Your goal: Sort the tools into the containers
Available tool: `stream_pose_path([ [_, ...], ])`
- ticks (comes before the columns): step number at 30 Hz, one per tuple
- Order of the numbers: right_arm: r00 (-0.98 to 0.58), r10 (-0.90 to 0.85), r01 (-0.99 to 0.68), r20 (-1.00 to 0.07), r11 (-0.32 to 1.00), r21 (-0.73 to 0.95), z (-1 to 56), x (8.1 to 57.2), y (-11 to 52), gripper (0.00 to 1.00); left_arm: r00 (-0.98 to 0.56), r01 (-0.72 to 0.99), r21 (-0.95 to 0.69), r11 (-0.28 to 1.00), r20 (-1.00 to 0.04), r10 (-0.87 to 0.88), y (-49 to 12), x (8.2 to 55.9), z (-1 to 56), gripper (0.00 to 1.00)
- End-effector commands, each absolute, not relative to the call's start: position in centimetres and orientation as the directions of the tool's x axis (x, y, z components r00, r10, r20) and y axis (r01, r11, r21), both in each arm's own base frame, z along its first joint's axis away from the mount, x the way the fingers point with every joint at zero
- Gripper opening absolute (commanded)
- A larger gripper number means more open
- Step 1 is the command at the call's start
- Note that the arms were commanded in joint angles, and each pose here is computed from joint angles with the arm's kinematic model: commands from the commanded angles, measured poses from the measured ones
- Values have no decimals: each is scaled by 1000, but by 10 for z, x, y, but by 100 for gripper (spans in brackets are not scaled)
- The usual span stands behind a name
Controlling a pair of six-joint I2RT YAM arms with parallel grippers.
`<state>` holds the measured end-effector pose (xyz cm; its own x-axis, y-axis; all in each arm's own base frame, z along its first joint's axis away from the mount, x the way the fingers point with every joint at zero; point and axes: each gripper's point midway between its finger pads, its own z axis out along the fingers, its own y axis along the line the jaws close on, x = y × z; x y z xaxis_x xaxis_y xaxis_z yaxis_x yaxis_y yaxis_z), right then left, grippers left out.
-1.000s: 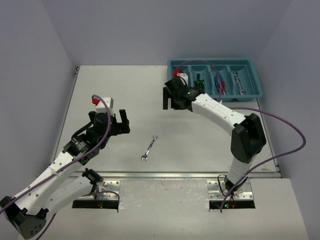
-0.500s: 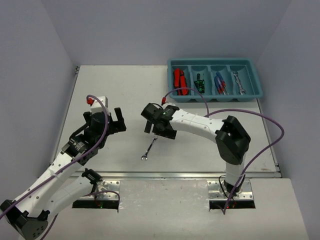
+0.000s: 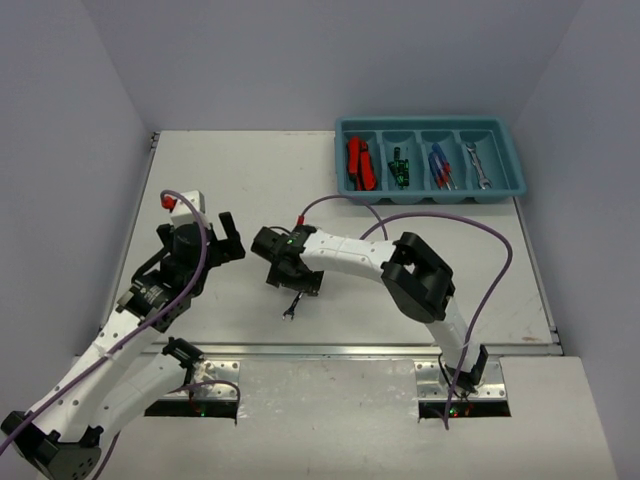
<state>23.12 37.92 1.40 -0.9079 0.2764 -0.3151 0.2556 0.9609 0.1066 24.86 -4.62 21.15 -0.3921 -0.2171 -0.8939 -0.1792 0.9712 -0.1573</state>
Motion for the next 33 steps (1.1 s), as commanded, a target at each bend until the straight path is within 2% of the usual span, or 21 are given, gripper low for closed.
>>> stream_pose_path([
  [1, -889, 343, 352, -303, 936, 29, -7, 228, 366, 72, -324, -158, -218, 963, -910, -259, -48, 254, 237, 100],
  [7, -905, 363, 382, -223, 923, -50, -44, 225, 346, 67, -299, -146, -237, 960, -915, -271, -47, 251, 243, 100],
  [9, -910, 361, 383, -201, 920, -80, -54, 222, 339, 53, -297, -142, -239, 961, -915, -271, -47, 250, 244, 100],
  [14, -917, 334, 363, -220, 926, -107, -55, 221, 330, 6, -305, -130, -238, 962, -914, -267, -50, 251, 243, 100],
  [15, -918, 329, 359, -224, 927, -108, -53, 222, 330, 3, -304, -129, -239, 962, -914, -268, -50, 251, 243, 100],
  [17, -919, 320, 350, -230, 930, -108, -50, 224, 331, 0, -304, -129, -239, 962, -914, -268, -50, 250, 243, 100],
  [21, -933, 256, 283, -254, 956, -76, -34, 236, 339, 0, -298, -127, -243, 962, -915, -271, -50, 249, 244, 100],
  [25, -920, 185, 205, -346, 979, -22, 0, 269, 335, 0, -299, -118, -246, 962, -915, -271, -51, 249, 244, 100],
  [28, -912, 74, 68, -403, 997, 28, 34, 292, 332, 0, -307, -117, -240, 964, -914, -265, -52, 250, 242, 100],
  [30, -889, -5, -4, -458, 1000, -3, 57, 305, 318, 0, -314, -113, -237, 965, -913, -261, -53, 251, 241, 100],
  [33, -861, -45, -17, -506, 998, -60, 83, 318, 287, 0, -327, -108, -231, 967, -910, -254, -56, 253, 238, 100],
])
